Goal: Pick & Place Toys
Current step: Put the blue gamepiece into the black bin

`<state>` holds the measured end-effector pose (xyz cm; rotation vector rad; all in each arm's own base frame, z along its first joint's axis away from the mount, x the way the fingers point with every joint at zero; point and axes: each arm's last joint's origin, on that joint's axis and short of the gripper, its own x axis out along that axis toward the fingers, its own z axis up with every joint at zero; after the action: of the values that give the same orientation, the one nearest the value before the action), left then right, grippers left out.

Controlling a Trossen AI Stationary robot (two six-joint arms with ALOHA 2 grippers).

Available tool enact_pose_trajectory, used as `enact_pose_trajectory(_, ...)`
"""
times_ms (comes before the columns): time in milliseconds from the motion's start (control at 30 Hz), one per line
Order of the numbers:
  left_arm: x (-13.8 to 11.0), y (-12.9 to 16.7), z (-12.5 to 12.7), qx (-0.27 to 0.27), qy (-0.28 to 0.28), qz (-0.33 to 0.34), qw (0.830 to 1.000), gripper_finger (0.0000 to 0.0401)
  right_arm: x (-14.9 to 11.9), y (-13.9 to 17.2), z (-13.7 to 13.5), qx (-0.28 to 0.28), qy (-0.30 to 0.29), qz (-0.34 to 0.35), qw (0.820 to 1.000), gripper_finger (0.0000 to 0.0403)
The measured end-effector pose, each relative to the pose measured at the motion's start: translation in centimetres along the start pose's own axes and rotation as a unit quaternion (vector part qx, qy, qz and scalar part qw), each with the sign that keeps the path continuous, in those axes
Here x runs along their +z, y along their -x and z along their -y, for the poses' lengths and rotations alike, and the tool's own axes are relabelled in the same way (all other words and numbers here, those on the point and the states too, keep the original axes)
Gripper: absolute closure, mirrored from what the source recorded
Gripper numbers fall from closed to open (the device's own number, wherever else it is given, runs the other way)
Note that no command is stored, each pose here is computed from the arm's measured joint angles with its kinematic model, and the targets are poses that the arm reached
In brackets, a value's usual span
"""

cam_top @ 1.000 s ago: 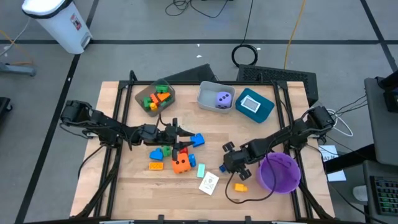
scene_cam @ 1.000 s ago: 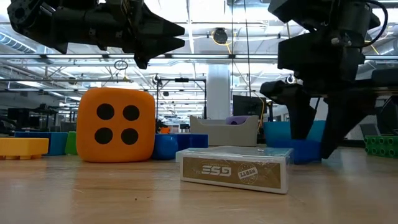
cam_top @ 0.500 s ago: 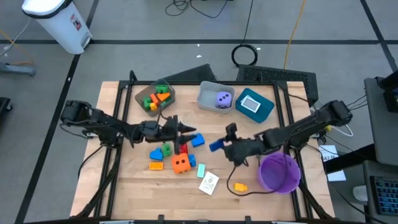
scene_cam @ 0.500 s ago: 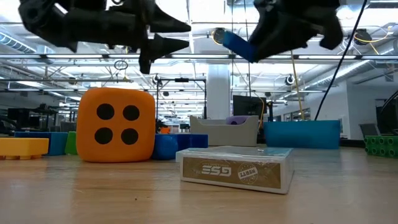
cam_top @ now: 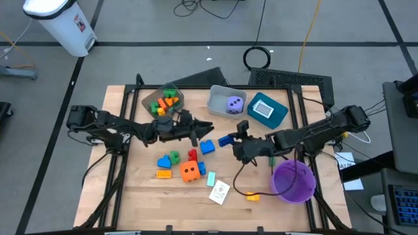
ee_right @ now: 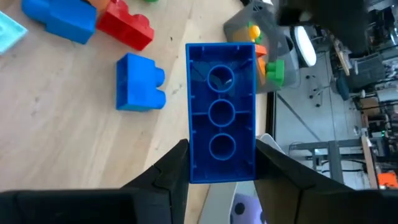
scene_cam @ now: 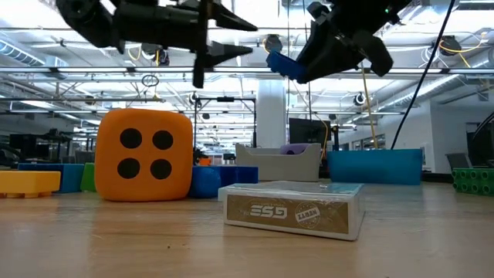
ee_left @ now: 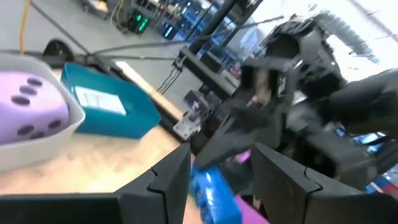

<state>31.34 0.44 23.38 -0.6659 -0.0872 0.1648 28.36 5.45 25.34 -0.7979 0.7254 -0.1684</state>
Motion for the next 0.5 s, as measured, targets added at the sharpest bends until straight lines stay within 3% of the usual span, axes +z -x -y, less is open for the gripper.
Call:
enact_pose_trajectory(167, -1.2, -2.4, -0.5, 0.012, 0.016, -0.015, 1.000, 0.0226, -0.1, -0.2, 0.6, -0.040, 0.020, -0.017, 0.999, 0.0267)
enact_pose_trajectory(500, -1.8, -6.0, -0.5, -0.018, 0.023, -0.038, 0.999, 0.0244, -0.5, -0.4, 1.0, -0.054, 0.017, -0.034, 0.998, 0.0266)
